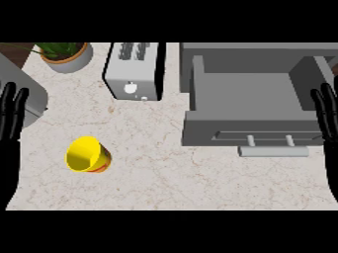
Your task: Pick up the cup, place it into the drawer and close the drawer
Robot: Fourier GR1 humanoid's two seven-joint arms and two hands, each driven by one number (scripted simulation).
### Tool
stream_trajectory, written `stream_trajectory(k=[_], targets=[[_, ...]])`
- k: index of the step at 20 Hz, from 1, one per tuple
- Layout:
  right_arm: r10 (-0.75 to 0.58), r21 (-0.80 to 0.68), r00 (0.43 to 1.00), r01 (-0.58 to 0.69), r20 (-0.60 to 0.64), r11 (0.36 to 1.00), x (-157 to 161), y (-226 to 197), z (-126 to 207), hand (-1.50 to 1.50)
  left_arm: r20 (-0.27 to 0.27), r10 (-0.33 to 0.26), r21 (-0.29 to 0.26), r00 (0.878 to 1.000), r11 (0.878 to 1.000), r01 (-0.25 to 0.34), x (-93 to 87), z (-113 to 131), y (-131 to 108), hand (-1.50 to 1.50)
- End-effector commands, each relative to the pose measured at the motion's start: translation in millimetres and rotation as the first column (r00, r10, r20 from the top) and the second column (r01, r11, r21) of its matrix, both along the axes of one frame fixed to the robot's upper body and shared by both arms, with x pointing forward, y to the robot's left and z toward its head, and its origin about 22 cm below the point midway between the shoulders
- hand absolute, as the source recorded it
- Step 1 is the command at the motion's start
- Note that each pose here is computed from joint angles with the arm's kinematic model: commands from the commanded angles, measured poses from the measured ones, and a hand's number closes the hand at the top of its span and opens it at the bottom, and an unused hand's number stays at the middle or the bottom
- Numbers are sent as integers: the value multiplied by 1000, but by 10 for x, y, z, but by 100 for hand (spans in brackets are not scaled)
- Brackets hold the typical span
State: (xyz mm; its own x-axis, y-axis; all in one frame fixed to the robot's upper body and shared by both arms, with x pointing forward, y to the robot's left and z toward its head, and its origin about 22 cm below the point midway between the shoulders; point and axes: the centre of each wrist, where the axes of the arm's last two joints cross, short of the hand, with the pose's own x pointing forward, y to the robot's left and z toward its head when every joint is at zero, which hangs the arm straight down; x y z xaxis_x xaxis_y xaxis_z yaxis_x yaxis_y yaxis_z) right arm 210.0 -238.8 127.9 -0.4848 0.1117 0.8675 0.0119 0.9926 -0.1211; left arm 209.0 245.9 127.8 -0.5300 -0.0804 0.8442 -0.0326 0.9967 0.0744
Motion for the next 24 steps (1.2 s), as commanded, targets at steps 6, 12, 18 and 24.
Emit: stream_trajectory(k=[6, 12, 18, 24], targets=[[69, 17, 998, -69, 6, 997, 57, 94, 33, -150, 7, 554, -15, 832, 832, -554, 26, -98, -122, -150], [167, 108, 982, -157, -87, 982, 148, 142, -60, -150, -122, 547, -190, 828, 806, -561, 101, -207, -786, -150], [162, 103, 984, -154, -74, 983, 144, 63, -164, -150, -128, 569, -188, 813, 791, -583, 416, -272, -850, -150], [165, 114, 983, -156, -81, 981, 190, 160, -165, -150, -154, 563, -189, 812, 790, -583, 248, -364, -983, -150]])
